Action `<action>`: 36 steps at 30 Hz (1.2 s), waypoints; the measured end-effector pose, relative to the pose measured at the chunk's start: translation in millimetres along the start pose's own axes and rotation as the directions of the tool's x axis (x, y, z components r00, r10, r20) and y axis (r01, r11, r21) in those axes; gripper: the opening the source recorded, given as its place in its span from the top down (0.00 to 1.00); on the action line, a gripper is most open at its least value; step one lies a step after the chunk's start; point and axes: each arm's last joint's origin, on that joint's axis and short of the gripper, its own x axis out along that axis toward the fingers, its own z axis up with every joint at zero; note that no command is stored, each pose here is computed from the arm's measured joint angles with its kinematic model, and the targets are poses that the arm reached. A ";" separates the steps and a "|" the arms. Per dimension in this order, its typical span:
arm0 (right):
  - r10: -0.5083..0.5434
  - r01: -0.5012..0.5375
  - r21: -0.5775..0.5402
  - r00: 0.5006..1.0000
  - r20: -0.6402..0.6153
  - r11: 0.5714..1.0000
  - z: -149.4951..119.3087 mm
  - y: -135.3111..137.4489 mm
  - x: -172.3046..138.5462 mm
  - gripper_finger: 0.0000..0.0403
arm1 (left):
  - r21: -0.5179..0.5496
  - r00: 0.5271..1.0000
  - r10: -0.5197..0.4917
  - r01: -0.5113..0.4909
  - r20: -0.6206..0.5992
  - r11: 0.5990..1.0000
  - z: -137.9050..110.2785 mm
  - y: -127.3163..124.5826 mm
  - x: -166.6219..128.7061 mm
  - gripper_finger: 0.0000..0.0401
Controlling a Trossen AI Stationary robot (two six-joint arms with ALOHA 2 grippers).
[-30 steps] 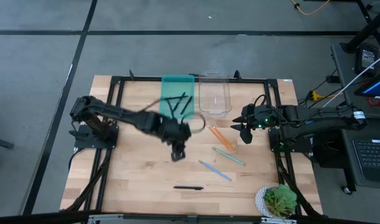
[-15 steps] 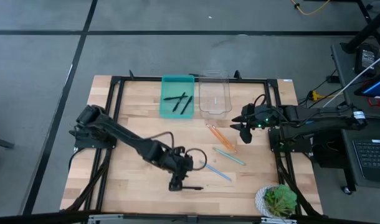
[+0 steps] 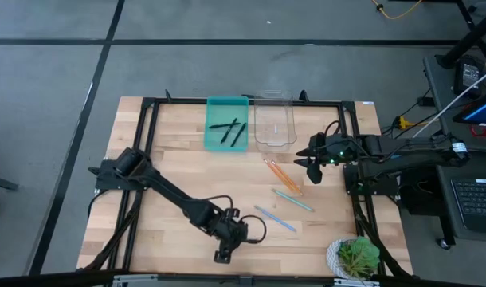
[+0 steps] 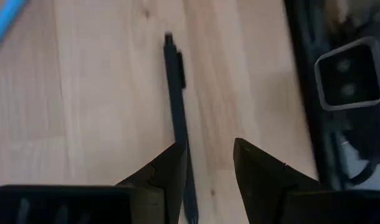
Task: Sort pens & pencils
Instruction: Put the black pen into the light blue bin
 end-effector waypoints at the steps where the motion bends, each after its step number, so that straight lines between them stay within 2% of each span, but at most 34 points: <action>1: 0.000 0.000 0.000 1.000 0.000 1.000 0.0 0.0 0.0 0.60 | 0.002 1.000 0.009 -0.009 -0.002 1.000 -1.2 -0.4 2.4 0.69; 9: 0.000 0.000 0.003 1.000 0.000 1.000 0.0 0.0 0.0 0.60 | 0.013 0.997 0.075 -0.075 -0.031 0.997 -6.3 2.8 8.2 0.69; 18: 0.000 0.000 0.003 1.000 0.001 1.000 0.0 0.0 0.0 0.60 | 0.000 0.992 0.096 -0.097 -0.077 0.995 -14.9 4.7 27.2 0.69; 25: -0.001 0.001 0.003 1.000 0.000 1.000 0.0 0.0 0.0 0.60 | -0.011 0.989 0.109 -0.111 -0.095 0.994 -15.3 8.7 27.4 0.69; 32: -0.001 0.001 0.003 1.000 0.000 1.000 0.0 0.0 0.0 0.60 | -0.040 0.969 0.157 -0.167 -0.191 0.985 -18.6 23.8 23.1 0.69; 36: -0.001 0.001 0.003 1.000 0.000 1.000 0.0 0.0 0.0 0.60 | -0.018 0.968 0.162 -0.168 -0.192 0.986 -19.0 24.2 23.3 0.73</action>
